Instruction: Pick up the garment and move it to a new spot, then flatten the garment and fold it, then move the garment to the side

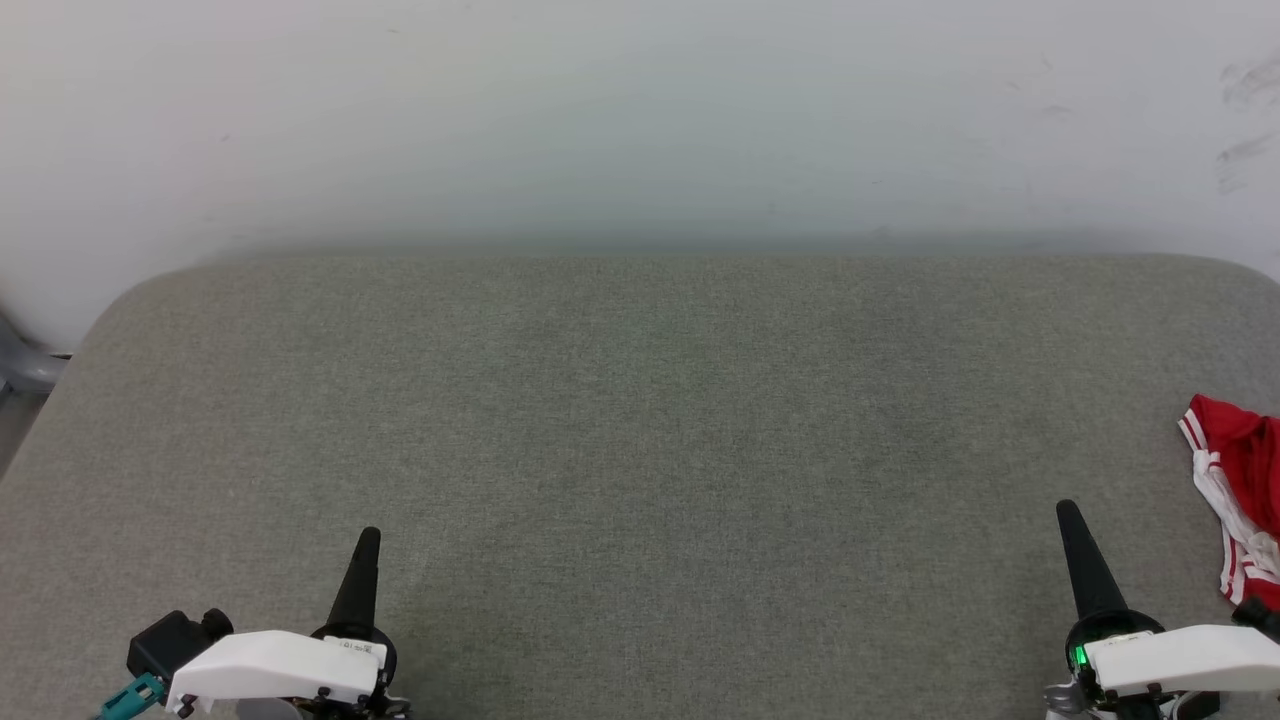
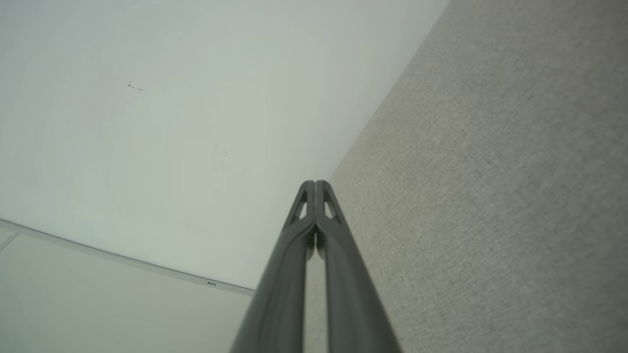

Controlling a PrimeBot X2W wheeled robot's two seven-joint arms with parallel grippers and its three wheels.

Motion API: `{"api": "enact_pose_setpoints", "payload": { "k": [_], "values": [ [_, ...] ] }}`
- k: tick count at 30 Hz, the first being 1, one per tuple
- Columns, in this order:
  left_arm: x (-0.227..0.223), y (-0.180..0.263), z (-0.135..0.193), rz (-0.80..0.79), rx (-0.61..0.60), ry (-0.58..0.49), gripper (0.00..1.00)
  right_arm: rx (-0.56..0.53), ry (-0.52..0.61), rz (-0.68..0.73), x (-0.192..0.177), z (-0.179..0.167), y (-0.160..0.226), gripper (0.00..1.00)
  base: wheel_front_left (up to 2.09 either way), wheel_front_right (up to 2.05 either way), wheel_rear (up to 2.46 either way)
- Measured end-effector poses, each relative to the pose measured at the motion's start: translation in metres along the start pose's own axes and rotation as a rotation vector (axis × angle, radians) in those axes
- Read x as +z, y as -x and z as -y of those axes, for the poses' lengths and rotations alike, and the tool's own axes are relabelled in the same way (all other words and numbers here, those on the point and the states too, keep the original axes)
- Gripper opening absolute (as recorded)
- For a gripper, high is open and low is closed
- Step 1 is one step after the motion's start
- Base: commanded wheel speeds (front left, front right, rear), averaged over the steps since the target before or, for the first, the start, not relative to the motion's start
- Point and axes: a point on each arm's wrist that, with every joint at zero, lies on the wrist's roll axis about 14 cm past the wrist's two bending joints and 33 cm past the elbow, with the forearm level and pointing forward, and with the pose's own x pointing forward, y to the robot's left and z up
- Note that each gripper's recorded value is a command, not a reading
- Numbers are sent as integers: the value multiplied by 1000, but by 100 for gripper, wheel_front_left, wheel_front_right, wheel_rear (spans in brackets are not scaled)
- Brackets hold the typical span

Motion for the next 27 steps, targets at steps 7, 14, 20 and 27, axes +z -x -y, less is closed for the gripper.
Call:
{"api": "enact_pose_setpoints", "payload": {
  "k": [7, 14, 20, 27],
  "values": [
    [2, -3, 3, -2, -13, 72, 0, 4, -68, -2, 1, -2, -4, 0, 0, 0, 0],
    [3, -6, 5, -5, -21, 140, 0, 2, -132, -6, 1, -2, -6, 0, 0, 0, 0],
    [3, -8, 8, -10, -34, 195, 0, 4, -183, -7, 2, -2, -8, 0, 0, 0, 0],
    [5, -11, 11, -9, -47, 256, 0, 11, -240, -11, 3, -5, -11, 0, 0, 0, 0]
  ]
}}
